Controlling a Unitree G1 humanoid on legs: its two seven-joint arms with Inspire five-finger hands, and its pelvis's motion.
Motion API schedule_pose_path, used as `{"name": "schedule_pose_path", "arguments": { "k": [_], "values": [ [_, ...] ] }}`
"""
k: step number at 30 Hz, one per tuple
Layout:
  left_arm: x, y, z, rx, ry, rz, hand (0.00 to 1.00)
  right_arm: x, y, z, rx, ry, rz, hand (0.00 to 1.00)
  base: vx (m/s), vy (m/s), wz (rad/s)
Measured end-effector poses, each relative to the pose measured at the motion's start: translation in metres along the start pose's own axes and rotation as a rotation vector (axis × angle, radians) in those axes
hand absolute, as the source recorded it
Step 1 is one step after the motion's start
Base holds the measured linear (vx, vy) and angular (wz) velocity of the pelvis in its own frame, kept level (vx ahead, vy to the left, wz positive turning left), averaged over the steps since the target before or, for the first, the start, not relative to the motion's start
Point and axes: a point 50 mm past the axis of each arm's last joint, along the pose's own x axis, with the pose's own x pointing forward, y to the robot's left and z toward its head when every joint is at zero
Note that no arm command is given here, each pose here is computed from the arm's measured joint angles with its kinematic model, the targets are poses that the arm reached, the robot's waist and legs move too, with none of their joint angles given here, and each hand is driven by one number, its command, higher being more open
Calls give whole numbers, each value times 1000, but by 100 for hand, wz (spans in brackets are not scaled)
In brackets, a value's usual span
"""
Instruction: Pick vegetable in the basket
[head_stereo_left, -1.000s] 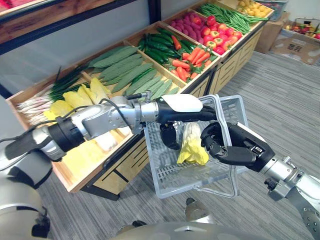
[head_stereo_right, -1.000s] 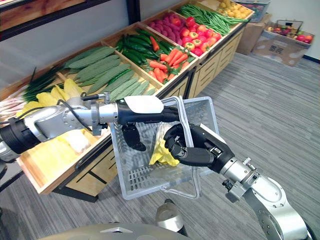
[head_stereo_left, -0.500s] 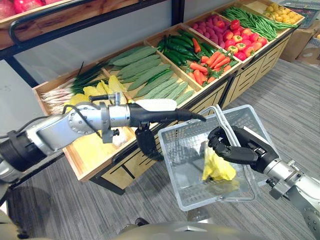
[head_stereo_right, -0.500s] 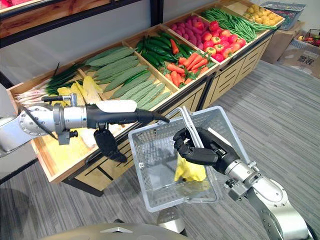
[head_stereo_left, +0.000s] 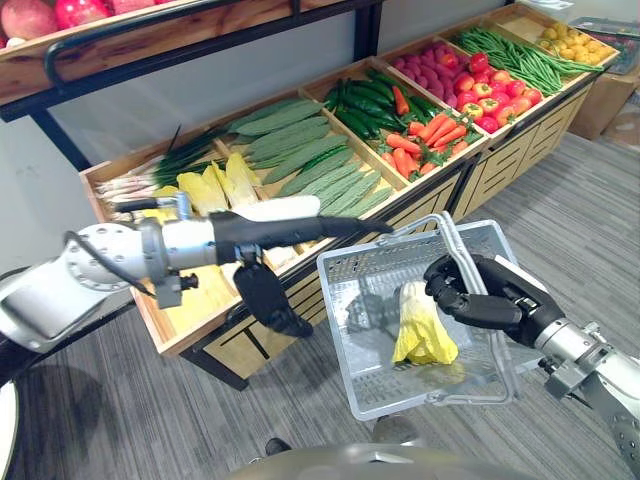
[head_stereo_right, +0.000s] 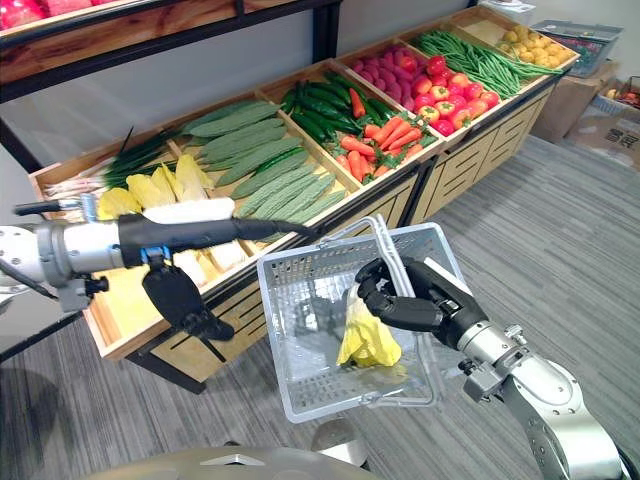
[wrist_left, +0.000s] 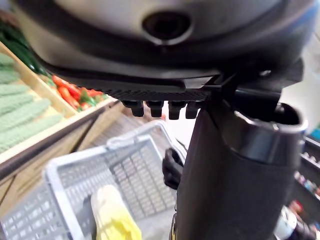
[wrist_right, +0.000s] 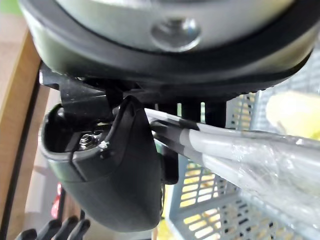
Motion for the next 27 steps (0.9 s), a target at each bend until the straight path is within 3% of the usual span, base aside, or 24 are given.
{"name": "schedule_pose_path", "arguments": {
  "k": [4, 7, 8, 10, 11, 15, 24, 27],
  "values": [
    [-37, 21, -29, -116, 62, 347, 100, -27, -17, -22, 144, -12, -224, 0, 4, -2, 28],
    [-74, 19, -61, -254, 124, 636, 100, -41, -24, -38, 219, -10, -360, 0, 22, 0, 16],
    [-94, 9, -78, -359, 153, 785, 100, -48, -27, -44, 257, -20, -435, 0, 18, -4, 25],
    [-109, -8, -92, -449, 193, 905, 100, -54, -28, -49, 286, -24, -497, 0, 21, 2, 26],
    [-117, -28, -102, -535, 218, 995, 100, -60, -29, -53, 303, -23, -546, 0, 26, 13, 25],
    [-118, -75, -115, -716, 239, 1126, 100, -64, -30, -55, 309, -16, -589, 0, 10, 8, 7],
    [-157, -143, -121, -875, 298, 1658, 100, -69, -30, -73, 411, -36, -702, 0, -3, 4, -2],
    [-174, -186, -129, -957, 447, 1941, 100, -71, -24, -83, 465, -31, -763, 0, 6, 4, 5]
  ]
}}
